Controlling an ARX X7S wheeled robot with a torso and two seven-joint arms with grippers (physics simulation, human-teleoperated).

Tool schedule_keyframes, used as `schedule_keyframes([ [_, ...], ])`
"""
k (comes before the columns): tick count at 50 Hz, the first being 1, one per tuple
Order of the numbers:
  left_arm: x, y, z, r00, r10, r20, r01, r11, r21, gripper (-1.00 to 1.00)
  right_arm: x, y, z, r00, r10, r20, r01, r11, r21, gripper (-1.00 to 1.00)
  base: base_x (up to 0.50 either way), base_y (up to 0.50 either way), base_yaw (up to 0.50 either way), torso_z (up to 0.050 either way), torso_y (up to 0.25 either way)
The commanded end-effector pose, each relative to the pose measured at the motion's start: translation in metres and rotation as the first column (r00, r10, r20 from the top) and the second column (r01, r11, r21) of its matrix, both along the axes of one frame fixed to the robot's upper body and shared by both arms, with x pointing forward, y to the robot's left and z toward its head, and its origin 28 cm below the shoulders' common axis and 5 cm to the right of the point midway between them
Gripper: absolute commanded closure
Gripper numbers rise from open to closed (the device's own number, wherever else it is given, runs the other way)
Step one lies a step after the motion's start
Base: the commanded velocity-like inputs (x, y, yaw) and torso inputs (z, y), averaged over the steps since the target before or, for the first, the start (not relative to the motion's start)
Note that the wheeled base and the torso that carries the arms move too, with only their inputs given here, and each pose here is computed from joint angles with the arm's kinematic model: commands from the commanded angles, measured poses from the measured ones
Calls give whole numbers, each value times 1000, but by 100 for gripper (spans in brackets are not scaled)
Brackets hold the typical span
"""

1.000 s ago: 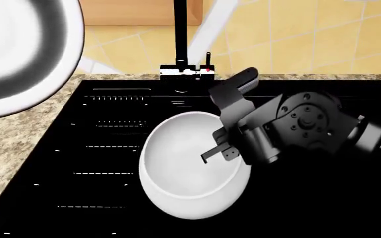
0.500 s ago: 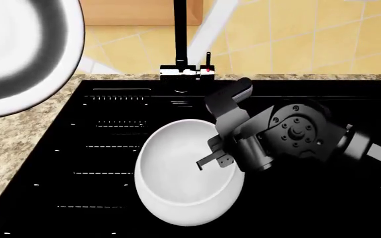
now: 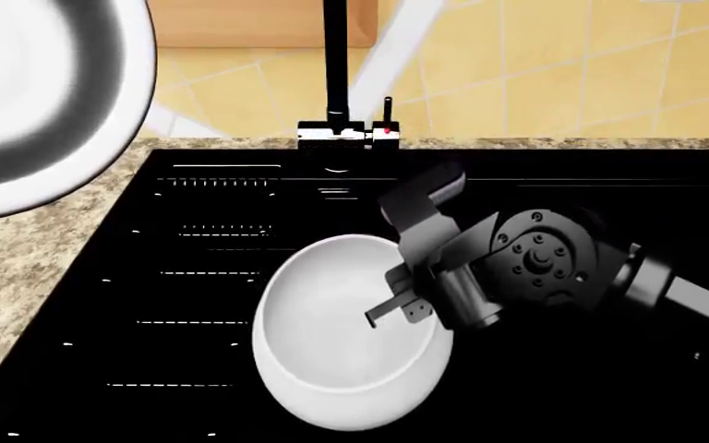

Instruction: Stack the bowls in the sink.

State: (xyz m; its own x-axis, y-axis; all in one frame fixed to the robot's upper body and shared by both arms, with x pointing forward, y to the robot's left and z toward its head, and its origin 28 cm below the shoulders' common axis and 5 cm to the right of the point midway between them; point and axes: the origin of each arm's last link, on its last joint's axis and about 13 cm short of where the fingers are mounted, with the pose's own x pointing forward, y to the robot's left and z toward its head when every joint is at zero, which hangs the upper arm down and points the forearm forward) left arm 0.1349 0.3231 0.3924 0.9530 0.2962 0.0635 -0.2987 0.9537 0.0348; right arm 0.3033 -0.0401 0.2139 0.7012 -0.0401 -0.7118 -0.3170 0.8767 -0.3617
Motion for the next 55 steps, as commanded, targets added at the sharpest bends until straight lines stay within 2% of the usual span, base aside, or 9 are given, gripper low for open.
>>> schedule_keyframes([
  [1,-3,1,4,999,11,36,-10,1000,-7,100,2,-1,-8,1000,-6,-9,6,1000,2,100,0,0,0,0,0],
  [48,-4,1,6,999,10,39,-10,1000,-6,100,4,2,-39,995,12,-98,-9,1000,30,100,0,0,1,0,0],
  [49,-4,1,6,999,10,39,-10,1000,-6,100,4,1,-39,995,14,-100,-11,1000,28,-100,0,0,0,0,0],
  [55,-4,1,6,999,9,39,-9,1000,-6,100,5,-1,-36,995,14,-95,-11,1000,27,-100,0,0,1,0,0],
])
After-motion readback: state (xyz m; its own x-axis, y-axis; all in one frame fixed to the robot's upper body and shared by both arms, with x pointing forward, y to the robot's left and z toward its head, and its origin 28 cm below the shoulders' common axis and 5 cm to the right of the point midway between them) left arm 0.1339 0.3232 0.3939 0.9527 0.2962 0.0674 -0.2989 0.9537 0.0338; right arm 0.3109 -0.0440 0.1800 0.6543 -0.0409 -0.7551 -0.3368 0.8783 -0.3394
